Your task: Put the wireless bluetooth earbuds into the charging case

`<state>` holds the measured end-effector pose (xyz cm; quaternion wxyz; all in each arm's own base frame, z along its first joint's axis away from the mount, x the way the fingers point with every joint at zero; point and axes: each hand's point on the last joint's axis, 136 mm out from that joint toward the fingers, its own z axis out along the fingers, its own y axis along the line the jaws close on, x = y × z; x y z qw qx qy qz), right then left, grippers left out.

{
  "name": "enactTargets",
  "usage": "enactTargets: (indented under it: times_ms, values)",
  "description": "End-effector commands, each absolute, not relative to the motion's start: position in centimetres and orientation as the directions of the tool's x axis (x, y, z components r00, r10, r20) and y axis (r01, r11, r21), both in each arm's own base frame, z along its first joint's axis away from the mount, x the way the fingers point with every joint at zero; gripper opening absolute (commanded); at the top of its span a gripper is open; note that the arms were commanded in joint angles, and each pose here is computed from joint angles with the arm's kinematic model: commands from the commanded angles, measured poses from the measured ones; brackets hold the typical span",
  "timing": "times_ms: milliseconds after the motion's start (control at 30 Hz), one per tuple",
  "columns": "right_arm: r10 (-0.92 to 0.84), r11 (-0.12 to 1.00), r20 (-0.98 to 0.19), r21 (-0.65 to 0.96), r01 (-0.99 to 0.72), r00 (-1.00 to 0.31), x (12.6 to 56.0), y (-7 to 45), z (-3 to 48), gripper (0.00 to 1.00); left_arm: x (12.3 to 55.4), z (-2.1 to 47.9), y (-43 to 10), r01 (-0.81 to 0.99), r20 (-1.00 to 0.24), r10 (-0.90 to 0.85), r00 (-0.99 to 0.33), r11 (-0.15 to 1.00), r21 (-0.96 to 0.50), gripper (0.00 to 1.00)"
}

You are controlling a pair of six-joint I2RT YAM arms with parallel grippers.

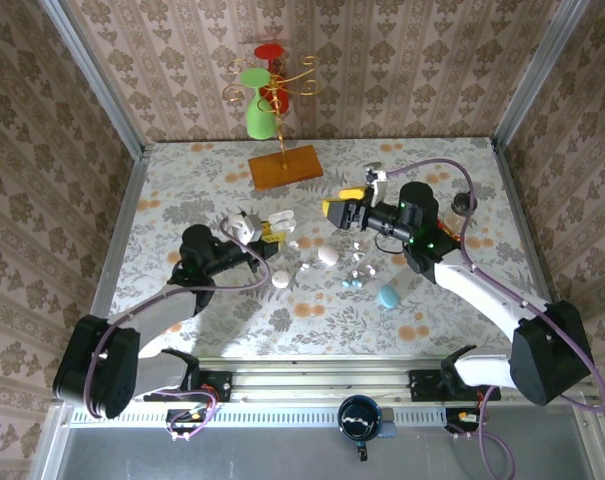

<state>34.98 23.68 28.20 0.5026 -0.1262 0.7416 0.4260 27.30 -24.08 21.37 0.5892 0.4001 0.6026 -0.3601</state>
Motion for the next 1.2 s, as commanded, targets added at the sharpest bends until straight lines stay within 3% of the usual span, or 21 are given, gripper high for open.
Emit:
enactTargets:
  times_ms: [0, 167, 300, 467, 600, 833, 1167]
  values:
    - [0.272, 0.736, -0.777, 0.548, -0.397, -0.568, 35.4, 20.1, 23.6, 0.75, 28.1, 22.8, -23.2, 0.877, -0.991, 0.000, 0.134, 0.466, 0.118, 0.00]
    - [0.156, 0.893, -0.701, 0.401, -0.204, -0.696, 34.5, 16.4, 17.8, 0.76, 28.7, 21.8, -21.9, 0.820, -0.984, -0.030, 0.174, 0.557, 0.128, 0.00]
    - [0.102, 0.938, -0.624, 0.320, -0.135, -0.775, 34.1, 15.3, 14.5, 0.73, 28.0, 20.7, -22.4, 0.840, -0.988, 0.002, 0.152, 0.526, 0.131, 0.00]
    - [-0.061, 0.946, -0.468, 0.254, -0.200, -0.882, 33.7, 16.4, 10.6, 0.73, 27.1, 19.9, -23.0, 0.874, -0.994, -0.022, 0.106, 0.480, 0.083, 0.00]
    - [-0.095, 0.937, -0.387, 0.276, -0.214, -0.917, 34.2, 17.7, 9.3, 0.70, 26.4, 18.6, -23.6, 0.886, -0.997, -0.007, 0.075, 0.459, 0.064, 0.00]
    - [-0.134, 0.932, -0.292, 0.288, -0.220, -0.947, 35.2, 18.8, 7.2, 0.56, 25.2, 18.0, -24.9, 0.901, -0.997, 0.009, 0.082, 0.427, 0.078, 0.00]
    - [-0.260, 0.916, -0.141, 0.279, -0.290, -0.955, 30.9, 19.2, 5.7, 0.47, 25.2, 17.8, -24.8, 0.901, -0.997, 0.010, 0.076, 0.427, 0.073, 0.00]
